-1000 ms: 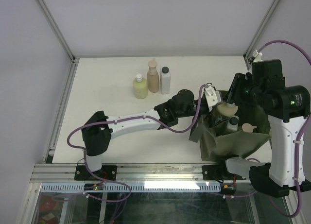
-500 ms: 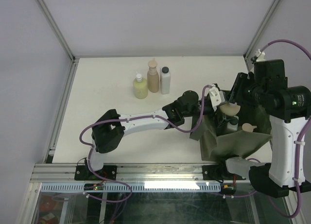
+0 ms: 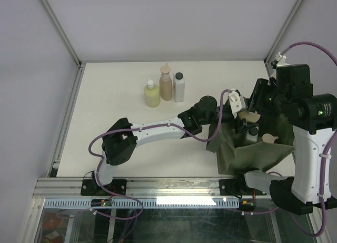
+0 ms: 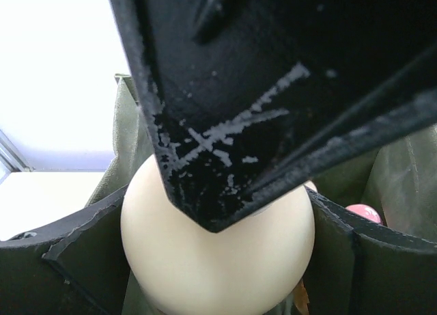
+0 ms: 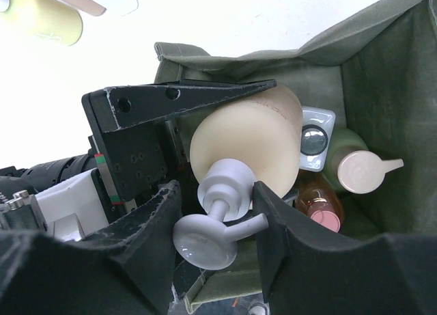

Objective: Take the personal care products out of the canvas bag
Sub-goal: Take out the care product from the canvas bag.

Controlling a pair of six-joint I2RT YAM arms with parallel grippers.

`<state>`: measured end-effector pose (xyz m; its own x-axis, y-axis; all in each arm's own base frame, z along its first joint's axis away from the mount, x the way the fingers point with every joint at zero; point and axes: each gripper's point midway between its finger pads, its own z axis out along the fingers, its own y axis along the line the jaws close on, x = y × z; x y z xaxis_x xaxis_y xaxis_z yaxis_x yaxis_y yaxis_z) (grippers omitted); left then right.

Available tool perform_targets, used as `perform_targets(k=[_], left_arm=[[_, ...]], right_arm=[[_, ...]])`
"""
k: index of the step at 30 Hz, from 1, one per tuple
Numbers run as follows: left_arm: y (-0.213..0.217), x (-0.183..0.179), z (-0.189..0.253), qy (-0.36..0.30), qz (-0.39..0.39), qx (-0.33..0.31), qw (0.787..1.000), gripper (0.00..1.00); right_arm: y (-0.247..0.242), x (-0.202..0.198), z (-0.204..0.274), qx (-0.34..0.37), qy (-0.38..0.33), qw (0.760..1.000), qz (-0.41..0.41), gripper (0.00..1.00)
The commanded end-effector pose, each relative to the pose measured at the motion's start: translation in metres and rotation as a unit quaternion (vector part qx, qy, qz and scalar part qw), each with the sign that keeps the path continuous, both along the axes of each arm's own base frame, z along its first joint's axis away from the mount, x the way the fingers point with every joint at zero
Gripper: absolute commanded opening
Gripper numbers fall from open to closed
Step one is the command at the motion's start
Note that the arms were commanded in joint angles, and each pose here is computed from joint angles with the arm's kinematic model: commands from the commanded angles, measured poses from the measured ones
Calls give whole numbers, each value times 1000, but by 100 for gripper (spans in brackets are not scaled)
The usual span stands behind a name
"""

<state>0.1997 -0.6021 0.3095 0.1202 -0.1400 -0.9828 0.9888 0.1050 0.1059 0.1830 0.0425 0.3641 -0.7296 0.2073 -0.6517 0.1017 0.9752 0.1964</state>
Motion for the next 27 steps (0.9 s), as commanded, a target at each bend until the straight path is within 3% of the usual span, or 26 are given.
perform_targets(k=[1,4,8,13,16,21,24,27], left_arm=[[5,-1,24,-24,12,-15,1000,72],[6,-1,23,-18,11,-13,1000,72],[10,-5,30,-19,7,-18,1000,56],[15,-8,42,-22,12,-29,999,46],[19,-10,49,-24,16,-38,999,33],[28,-13,62,-20,24,-61,998,0],[33,-15,68,-19,26,-71,997,0],[34,-18,68,-15,22,-70,997,0]], right_arm=[[18,11,31,47,-67,996,28,0],[19,10,34,50,-71,996,30,0],[19,8,36,45,-78,995,37,0],[19,7,35,41,-77,995,44,0],[20,8,36,42,-79,995,45,7],[20,9,32,39,-72,995,50,17],[22,10,32,42,-70,995,55,26],[26,11,34,48,-71,995,61,41]])
